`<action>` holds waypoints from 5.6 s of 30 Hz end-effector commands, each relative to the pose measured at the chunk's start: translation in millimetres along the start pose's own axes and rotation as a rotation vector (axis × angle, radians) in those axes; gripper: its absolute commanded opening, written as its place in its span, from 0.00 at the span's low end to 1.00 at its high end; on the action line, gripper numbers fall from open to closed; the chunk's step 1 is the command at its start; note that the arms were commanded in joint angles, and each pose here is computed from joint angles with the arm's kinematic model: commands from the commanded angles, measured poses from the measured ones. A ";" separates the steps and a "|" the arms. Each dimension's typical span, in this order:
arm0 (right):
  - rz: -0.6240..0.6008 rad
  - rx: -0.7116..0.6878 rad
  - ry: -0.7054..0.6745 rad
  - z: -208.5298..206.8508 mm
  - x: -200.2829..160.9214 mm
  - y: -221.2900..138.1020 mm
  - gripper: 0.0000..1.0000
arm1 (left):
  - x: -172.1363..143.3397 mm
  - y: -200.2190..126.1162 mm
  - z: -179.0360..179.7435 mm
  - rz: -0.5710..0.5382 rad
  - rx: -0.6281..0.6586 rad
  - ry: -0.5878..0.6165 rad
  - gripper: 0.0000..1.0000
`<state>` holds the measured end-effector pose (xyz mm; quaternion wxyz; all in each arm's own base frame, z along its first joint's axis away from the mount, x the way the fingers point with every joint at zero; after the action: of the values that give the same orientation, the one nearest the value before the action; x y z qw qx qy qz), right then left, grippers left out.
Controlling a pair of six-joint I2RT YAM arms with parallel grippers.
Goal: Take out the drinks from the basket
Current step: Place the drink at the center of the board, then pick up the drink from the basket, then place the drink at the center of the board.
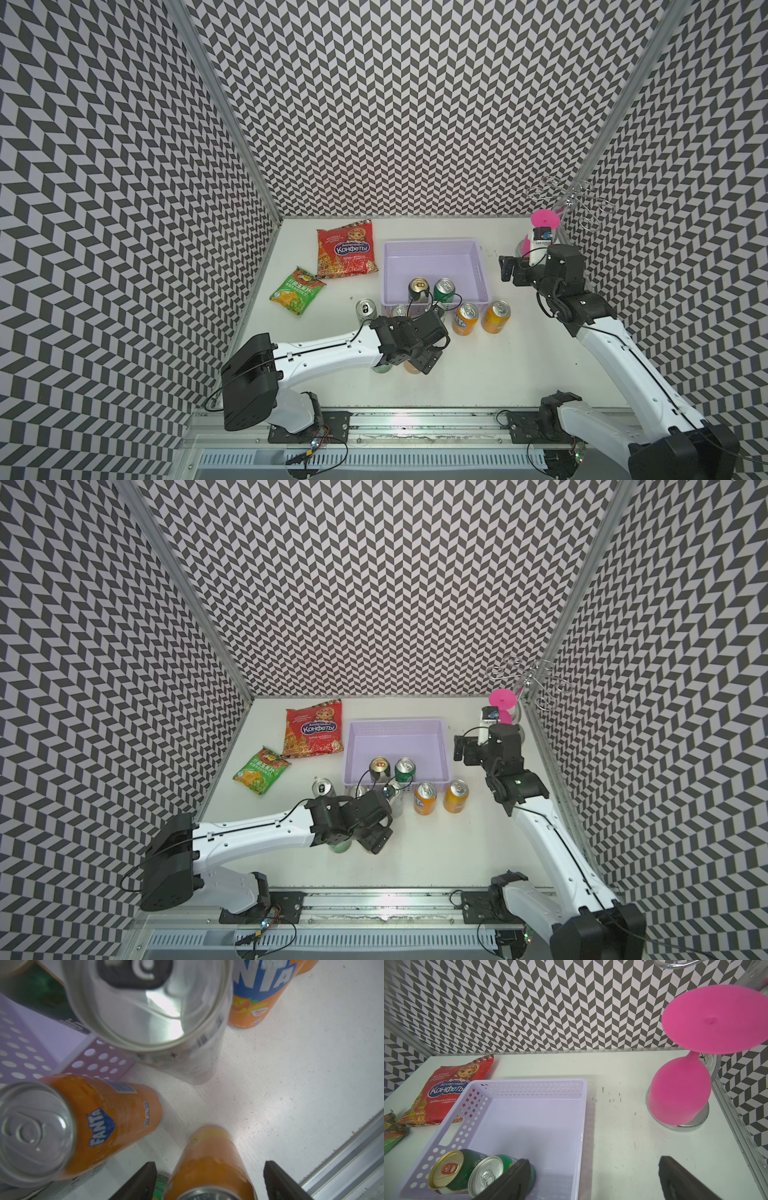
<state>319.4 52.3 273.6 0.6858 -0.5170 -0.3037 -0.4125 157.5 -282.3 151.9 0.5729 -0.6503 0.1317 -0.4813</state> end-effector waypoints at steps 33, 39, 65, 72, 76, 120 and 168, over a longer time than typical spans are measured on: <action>0.303 0.197 -0.152 82.9 -40.8 42.3 1.00 | 30.7 -90.6 163.9 -0.417 0.270 -0.238 0.99; 0.451 0.210 -0.217 119.1 -56.7 55.1 1.00 | 18.4 -97.6 175.2 -0.476 0.306 -0.284 0.99; 0.741 0.103 -0.395 136.8 -130.9 91.8 0.92 | 10.2 -95.3 179.8 -0.462 0.330 -0.315 0.99; 0.762 0.071 -0.408 132.2 -144.7 106.4 0.87 | 9.3 -94.2 179.6 -0.456 0.330 -0.314 0.99; 0.760 0.087 -0.401 134.9 -148.2 110.7 0.81 | 9.3 -93.1 179.5 -0.452 0.328 -0.313 0.99; 0.482 0.223 -0.322 168.9 -18.0 -45.1 0.54 | 11.5 -91.8 179.2 -0.454 0.311 -0.312 0.99; 0.649 0.186 -0.308 128.2 -183.9 -85.1 0.51 | 9.8 -95.7 188.6 -0.472 0.310 -0.339 0.99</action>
<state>145.5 194.2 182.9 0.7594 -0.6071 -0.2335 -0.0158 271.1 -144.1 256.5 0.5604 -0.6371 -0.1787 -0.4981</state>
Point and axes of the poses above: each gripper's point midway between its finger pads, its own y axis out along the fingers, its own z axis along the line the jaws close on, x = y × z, the point moved 4 cm from there along -y, back along the fingers, and after that the axes turned 12 degrees about y, right-handed, at the moved point
